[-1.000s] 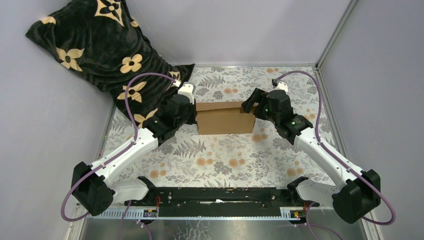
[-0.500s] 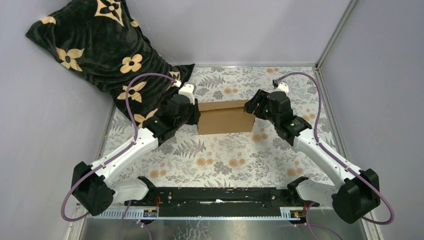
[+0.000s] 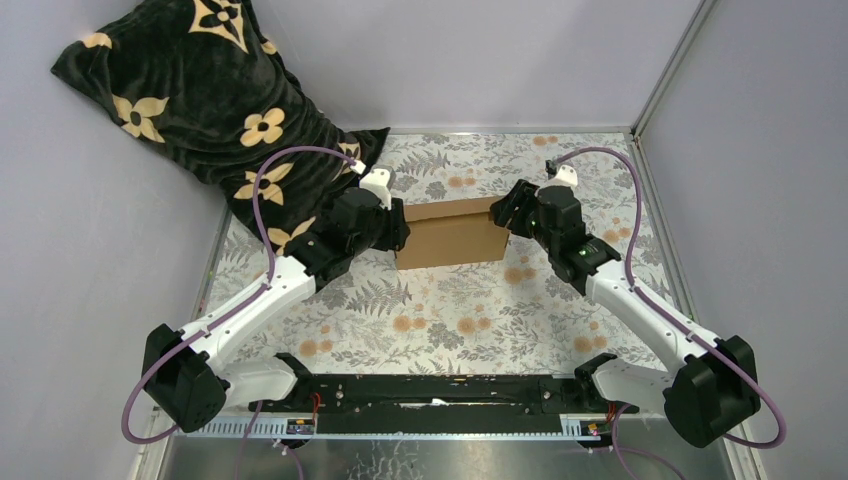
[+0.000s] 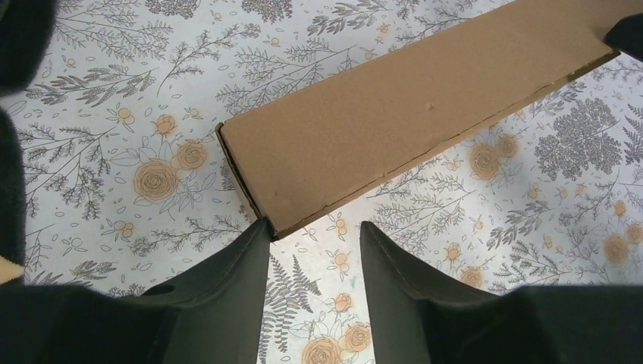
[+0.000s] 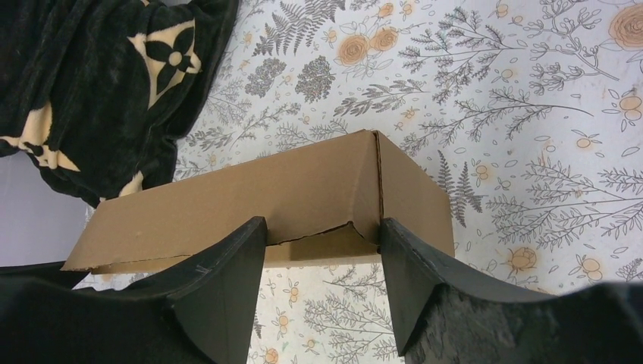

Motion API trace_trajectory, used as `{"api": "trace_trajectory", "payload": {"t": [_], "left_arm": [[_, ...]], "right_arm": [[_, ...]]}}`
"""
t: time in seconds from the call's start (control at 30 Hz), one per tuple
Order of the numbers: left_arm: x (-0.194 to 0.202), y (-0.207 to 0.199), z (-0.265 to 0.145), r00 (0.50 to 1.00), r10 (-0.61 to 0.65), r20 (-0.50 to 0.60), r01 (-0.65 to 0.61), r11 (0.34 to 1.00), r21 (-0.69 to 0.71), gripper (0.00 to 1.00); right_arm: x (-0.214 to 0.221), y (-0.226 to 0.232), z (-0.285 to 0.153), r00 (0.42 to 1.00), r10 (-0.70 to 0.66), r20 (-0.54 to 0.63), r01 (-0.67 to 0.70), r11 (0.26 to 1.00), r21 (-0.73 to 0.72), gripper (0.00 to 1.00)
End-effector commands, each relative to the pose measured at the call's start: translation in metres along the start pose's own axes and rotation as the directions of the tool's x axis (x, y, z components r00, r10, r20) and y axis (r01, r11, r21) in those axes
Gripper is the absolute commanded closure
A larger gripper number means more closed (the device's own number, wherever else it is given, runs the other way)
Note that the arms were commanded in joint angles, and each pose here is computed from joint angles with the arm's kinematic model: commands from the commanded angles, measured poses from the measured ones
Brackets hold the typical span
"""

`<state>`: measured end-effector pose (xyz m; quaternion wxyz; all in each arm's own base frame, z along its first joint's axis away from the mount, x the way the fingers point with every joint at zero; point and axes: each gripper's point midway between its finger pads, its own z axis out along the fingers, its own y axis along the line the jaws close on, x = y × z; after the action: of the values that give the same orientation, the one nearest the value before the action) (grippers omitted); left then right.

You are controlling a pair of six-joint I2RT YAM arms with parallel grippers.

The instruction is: Fold the paper box

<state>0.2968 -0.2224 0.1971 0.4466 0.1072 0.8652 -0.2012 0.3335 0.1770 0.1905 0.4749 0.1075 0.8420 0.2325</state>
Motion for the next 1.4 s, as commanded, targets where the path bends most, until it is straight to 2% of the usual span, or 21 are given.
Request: {"api": "trace_trajectory", "payload": {"t": [0.0,0.07,0.4,0.63,0.87,0.93,1.17,1.37], "left_arm": [[0.026,-0.041,0.002,0.995,-0.004,-0.103,0.026,0.979,0.205,0.48],[0.026,-0.041,0.003,0.995,-0.004,-0.104,0.026,0.979,0.204,0.48],[0.032,-0.04,0.006,0.993,-0.013,-0.117,0.036,0.979,0.199,0.48],[0.033,-0.04,0.008,0.993,-0.019,-0.119,0.042,0.979,0.199,0.48],[0.031,-0.042,0.005,0.994,-0.014,-0.112,0.037,0.978,0.207,0.48],[0.029,-0.043,0.002,0.994,-0.005,-0.105,0.028,0.976,0.218,0.47],[0.023,-0.064,-0.016,0.997,0.015,-0.074,0.012,0.936,0.352,0.32],[0.018,-0.065,-0.022,0.999,0.006,-0.051,0.013,0.927,0.374,0.29]], "right_arm": [[0.117,-0.038,-0.01,0.916,-0.005,-0.401,0.032,0.998,0.06,0.36],[0.125,-0.044,-0.011,0.91,-0.007,-0.416,0.039,0.997,0.068,0.31],[0.146,-0.065,-0.018,0.888,-0.031,-0.459,0.087,0.991,0.101,0.24],[0.129,-0.077,-0.02,0.896,-0.087,-0.436,0.174,0.971,0.164,0.26],[0.139,-0.08,-0.017,0.897,-0.066,-0.438,0.15,0.975,0.161,0.27],[0.14,-0.08,-0.017,0.9,-0.055,-0.431,0.135,0.978,0.157,0.24],[0.141,-0.074,-0.016,0.898,-0.047,-0.438,0.118,0.983,0.137,0.26],[0.141,-0.073,-0.017,0.898,-0.045,-0.437,0.115,0.984,0.135,0.26]]}}
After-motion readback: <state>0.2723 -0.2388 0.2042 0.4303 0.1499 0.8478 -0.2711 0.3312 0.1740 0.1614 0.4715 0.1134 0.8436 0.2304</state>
